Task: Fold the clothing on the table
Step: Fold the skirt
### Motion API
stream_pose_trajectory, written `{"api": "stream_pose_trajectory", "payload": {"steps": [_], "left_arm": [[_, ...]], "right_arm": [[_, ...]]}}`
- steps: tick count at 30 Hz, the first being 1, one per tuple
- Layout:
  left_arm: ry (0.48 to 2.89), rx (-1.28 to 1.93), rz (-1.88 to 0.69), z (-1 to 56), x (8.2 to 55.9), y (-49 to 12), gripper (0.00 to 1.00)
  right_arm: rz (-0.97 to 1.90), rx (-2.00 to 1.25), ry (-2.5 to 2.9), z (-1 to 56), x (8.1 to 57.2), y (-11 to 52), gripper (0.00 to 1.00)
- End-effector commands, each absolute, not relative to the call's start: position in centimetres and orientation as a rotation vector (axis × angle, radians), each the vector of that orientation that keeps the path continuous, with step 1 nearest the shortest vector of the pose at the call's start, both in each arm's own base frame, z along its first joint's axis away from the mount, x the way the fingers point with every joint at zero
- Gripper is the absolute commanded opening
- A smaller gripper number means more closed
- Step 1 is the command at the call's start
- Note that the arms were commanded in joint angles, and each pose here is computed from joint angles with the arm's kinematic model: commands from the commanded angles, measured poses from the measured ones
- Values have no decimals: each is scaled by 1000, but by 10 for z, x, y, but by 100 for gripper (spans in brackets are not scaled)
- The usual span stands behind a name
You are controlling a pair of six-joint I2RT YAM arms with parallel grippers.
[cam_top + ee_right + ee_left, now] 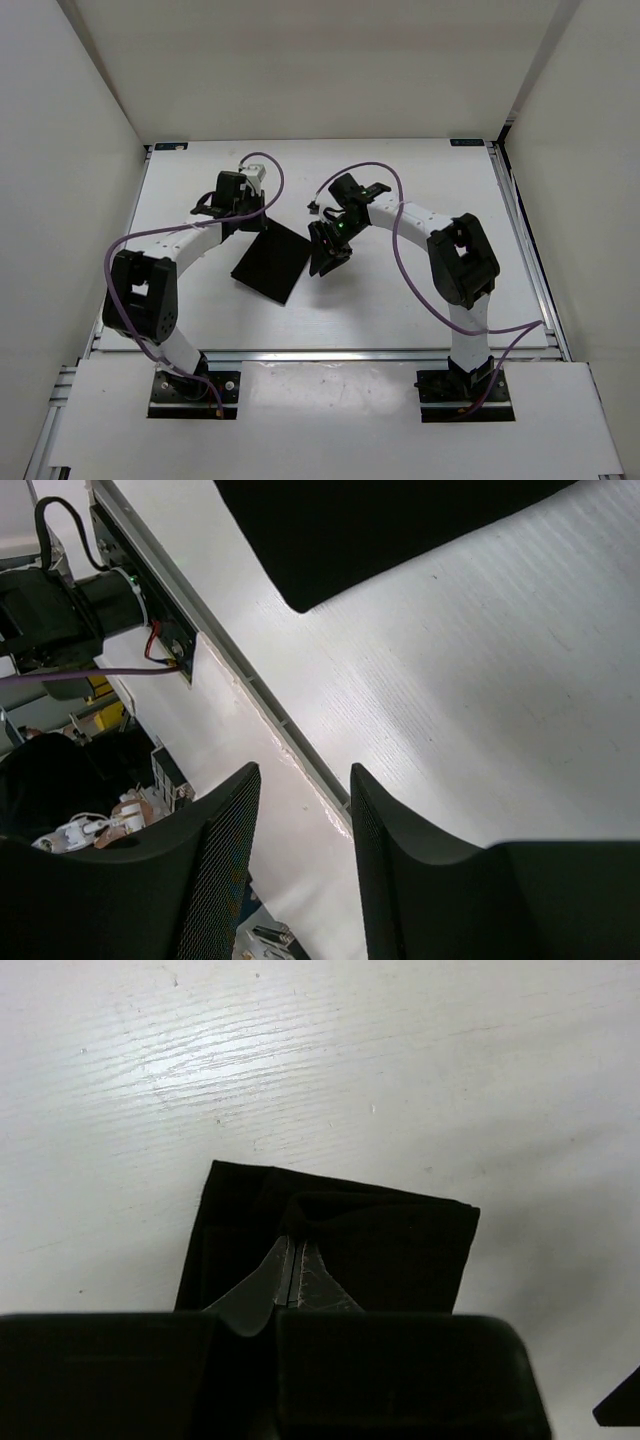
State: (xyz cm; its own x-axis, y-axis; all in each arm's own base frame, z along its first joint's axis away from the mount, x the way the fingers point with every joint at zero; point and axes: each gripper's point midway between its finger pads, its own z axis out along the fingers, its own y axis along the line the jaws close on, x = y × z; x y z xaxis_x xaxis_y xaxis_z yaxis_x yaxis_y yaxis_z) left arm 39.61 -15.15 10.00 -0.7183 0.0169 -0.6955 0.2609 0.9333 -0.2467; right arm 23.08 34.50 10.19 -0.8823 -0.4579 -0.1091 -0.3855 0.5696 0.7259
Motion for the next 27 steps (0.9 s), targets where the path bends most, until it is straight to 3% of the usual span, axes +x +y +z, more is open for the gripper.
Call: {"api": "stream_pose_trajectory", "payload": {"steps": [1,3,7,12,14,16,19,22,23,24,27], "left_arm": [[2315,182,-393,107,411,-148,3],[2335,167,-342,95,415,-144,6],[2336,146,-225,92,428,-133,20],[2308,-16,5,113,445,-93,24],[2294,-61,78,119,442,-77,32],[2301,-102,74,121,435,-64,31],[2323,-193,13,117,414,-48,32],[2320,-282,-216,119,386,-53,33],[2323,-296,-324,117,373,-57,39],[2323,-335,-394,115,359,-61,51],[2362,-336,-615,106,324,-92,57]], "right_arm": [[-1245,747,-2671,106,228,353,47],[-1245,734,-2670,106,228,354,47],[-1238,736,-2671,104,230,352,47],[-1233,762,-2677,109,231,354,47],[-1224,777,-2691,112,233,354,47],[-1215,770,-2714,114,241,351,47],[-1257,748,-2738,126,250,345,47],[-1294,725,-2795,142,264,332,47],[-1306,702,-2817,151,267,325,47],[-1296,680,-2845,151,270,318,47],[-1323,560,-2950,160,291,282,47]]}}
